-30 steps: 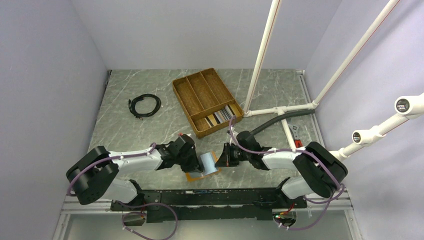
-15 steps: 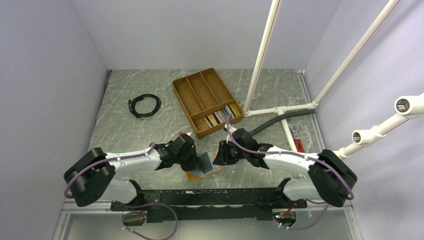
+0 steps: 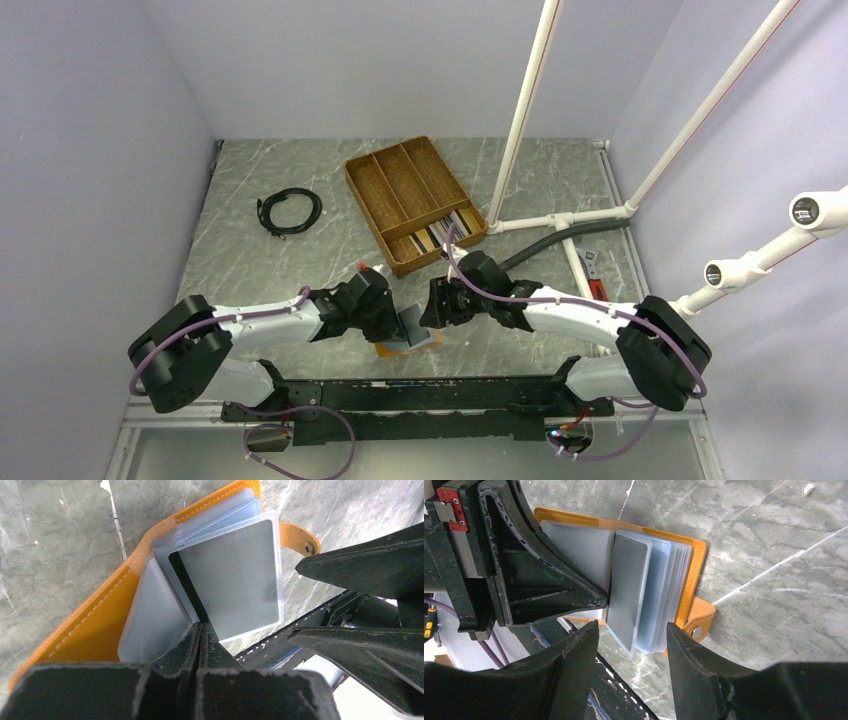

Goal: Put the credit cards into the card holder
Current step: Insert the credit card into the card holder.

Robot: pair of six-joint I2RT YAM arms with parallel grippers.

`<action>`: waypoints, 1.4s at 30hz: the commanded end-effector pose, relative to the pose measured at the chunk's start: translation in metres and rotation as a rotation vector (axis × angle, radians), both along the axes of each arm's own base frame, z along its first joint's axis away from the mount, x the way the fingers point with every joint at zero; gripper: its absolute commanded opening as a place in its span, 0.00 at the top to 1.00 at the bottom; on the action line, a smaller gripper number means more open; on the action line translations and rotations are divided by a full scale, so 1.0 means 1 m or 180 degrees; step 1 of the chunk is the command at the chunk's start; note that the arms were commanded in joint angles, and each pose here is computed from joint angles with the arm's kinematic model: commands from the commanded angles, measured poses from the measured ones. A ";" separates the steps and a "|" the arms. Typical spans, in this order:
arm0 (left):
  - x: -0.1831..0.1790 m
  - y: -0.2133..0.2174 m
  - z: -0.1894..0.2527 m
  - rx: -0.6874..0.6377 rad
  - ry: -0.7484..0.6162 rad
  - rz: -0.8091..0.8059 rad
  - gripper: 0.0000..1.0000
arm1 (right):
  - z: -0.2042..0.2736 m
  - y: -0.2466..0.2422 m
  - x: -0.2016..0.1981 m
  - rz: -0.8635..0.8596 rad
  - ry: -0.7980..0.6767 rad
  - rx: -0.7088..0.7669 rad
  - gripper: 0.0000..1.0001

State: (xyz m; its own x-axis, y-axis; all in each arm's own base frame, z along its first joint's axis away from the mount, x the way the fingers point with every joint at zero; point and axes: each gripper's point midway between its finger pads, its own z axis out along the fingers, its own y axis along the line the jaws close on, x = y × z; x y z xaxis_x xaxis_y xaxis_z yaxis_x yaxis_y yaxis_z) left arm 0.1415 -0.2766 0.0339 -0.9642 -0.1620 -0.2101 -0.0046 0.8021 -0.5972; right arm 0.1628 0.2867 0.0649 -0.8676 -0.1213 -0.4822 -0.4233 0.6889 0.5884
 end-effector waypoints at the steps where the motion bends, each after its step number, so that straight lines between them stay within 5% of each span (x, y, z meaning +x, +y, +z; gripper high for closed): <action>1: 0.003 -0.006 -0.002 -0.0085 -0.0032 0.0015 0.97 | 0.005 0.010 0.003 0.0050 -0.0057 0.0127 0.44; 9: 0.001 -0.004 -0.004 -0.0101 -0.0017 0.0047 0.97 | 0.009 0.023 -0.007 0.0192 0.0042 0.0322 0.68; 24: 0.002 -0.004 -0.002 -0.0114 -0.0033 0.0051 0.97 | 0.015 0.048 -0.028 0.0438 0.0049 0.0398 0.61; 32: -0.002 0.020 0.045 -0.0230 -0.0243 0.0324 0.69 | 0.015 0.061 -0.026 0.0577 -0.0021 0.0470 0.55; 38: -0.016 0.073 0.075 -0.0029 -0.0403 0.0658 0.62 | 0.016 0.094 -0.045 0.1128 -0.0309 0.0297 0.49; 42: -0.011 0.118 0.113 0.0185 -0.0829 0.0953 0.51 | 0.033 0.112 -0.069 0.1467 -0.0070 0.0690 0.45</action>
